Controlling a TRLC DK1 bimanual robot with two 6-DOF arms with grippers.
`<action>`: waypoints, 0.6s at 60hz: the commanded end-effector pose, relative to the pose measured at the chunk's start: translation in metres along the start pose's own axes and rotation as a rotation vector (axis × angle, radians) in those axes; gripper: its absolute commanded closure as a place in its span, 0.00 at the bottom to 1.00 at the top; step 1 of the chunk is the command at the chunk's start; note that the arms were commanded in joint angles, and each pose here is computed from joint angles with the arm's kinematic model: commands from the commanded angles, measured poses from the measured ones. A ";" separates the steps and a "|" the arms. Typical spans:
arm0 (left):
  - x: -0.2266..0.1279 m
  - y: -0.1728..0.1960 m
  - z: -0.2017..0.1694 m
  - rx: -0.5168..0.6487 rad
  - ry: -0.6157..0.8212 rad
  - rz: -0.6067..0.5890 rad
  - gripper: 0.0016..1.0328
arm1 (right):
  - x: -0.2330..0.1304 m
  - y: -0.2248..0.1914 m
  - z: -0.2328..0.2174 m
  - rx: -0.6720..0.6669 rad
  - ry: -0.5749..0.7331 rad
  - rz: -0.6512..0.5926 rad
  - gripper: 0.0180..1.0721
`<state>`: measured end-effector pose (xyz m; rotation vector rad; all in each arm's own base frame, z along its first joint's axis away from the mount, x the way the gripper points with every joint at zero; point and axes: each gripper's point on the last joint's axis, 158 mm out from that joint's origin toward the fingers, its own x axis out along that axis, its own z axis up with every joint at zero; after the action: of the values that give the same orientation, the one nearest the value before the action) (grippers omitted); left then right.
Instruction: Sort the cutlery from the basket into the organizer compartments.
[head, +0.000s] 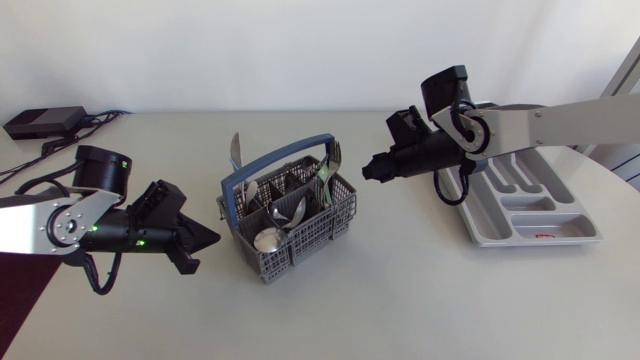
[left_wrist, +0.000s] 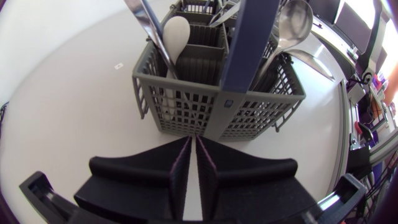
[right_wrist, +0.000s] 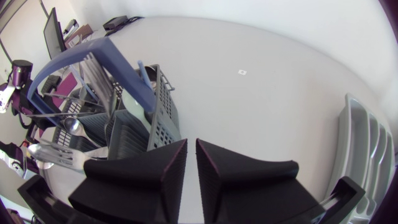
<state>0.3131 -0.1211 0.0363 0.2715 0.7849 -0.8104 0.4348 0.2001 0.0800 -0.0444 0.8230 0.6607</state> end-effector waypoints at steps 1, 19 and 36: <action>0.010 -0.001 0.014 0.026 -0.018 -0.023 0.97 | 0.017 -0.003 -0.009 0.060 0.042 0.036 0.92; 0.035 0.004 0.048 0.010 -0.074 -0.031 0.97 | 0.015 0.035 -0.018 0.078 0.057 0.221 0.92; 0.054 0.016 0.063 0.010 -0.074 -0.034 0.96 | -0.009 0.061 -0.045 0.070 0.092 0.263 0.92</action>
<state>0.3654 -0.1564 0.0350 0.2458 0.7473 -0.8330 0.3987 0.2149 0.0648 0.0796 0.9174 0.8066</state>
